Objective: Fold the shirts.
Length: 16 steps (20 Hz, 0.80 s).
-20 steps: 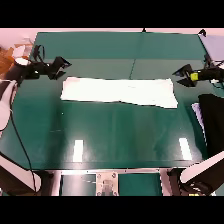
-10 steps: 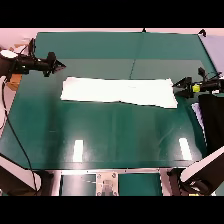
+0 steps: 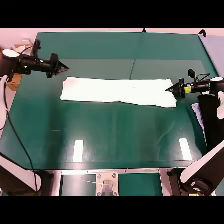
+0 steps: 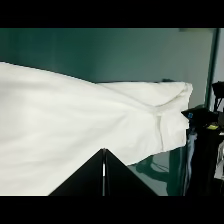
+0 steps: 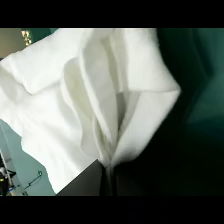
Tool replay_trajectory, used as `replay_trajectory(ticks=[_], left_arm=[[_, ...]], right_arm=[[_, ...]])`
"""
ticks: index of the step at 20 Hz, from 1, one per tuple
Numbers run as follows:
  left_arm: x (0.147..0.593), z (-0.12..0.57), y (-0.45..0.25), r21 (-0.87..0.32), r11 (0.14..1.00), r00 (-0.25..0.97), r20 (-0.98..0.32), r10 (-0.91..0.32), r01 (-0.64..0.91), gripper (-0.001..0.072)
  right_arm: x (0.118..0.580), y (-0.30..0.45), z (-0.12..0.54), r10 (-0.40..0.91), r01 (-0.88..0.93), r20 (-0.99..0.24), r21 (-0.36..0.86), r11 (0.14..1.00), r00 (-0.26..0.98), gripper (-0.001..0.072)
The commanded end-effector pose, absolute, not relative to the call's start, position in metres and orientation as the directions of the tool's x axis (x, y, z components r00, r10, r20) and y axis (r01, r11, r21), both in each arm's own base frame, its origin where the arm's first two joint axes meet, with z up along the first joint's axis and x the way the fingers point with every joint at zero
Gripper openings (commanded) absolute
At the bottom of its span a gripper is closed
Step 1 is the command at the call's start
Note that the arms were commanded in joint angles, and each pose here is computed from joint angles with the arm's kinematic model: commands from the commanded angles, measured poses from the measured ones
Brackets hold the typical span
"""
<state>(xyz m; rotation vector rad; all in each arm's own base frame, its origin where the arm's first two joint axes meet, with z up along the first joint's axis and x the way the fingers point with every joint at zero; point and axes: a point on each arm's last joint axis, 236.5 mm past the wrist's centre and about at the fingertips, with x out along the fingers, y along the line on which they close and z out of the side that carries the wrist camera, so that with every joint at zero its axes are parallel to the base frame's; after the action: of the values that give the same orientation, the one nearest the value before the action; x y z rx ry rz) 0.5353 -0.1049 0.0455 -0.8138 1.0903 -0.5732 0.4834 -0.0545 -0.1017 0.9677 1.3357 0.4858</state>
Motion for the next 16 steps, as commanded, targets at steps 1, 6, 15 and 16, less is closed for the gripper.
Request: replay_trajectory(ticks=[1,6,15,16], left_arm=[[0.530,0.044,-0.146,-0.791,0.601,0.325,-0.542,-0.775,0.114,0.0023],[0.507,0.025,-0.264,-0.745,0.611,0.227,-0.567,-0.792,0.268,0.0023],[0.493,-0.066,-0.411,-0.704,0.653,0.300,-0.582,-0.756,0.278,0.0022],[0.497,-0.066,-0.415,-0.698,0.659,0.327,-0.576,-0.749,0.281,0.0022]], right_arm=[[0.489,-0.043,-0.087,0.792,0.196,-0.574,0.818,0.541,0.207,0.0019],[0.507,-0.041,-0.002,0.715,0.081,-0.655,0.748,0.658,0.245,0.0018],[0.478,0.021,0.116,0.683,-0.085,-0.691,0.686,0.723,0.237,0.0018],[0.475,0.029,0.128,0.681,-0.105,-0.690,0.679,0.726,0.245,0.0018]])
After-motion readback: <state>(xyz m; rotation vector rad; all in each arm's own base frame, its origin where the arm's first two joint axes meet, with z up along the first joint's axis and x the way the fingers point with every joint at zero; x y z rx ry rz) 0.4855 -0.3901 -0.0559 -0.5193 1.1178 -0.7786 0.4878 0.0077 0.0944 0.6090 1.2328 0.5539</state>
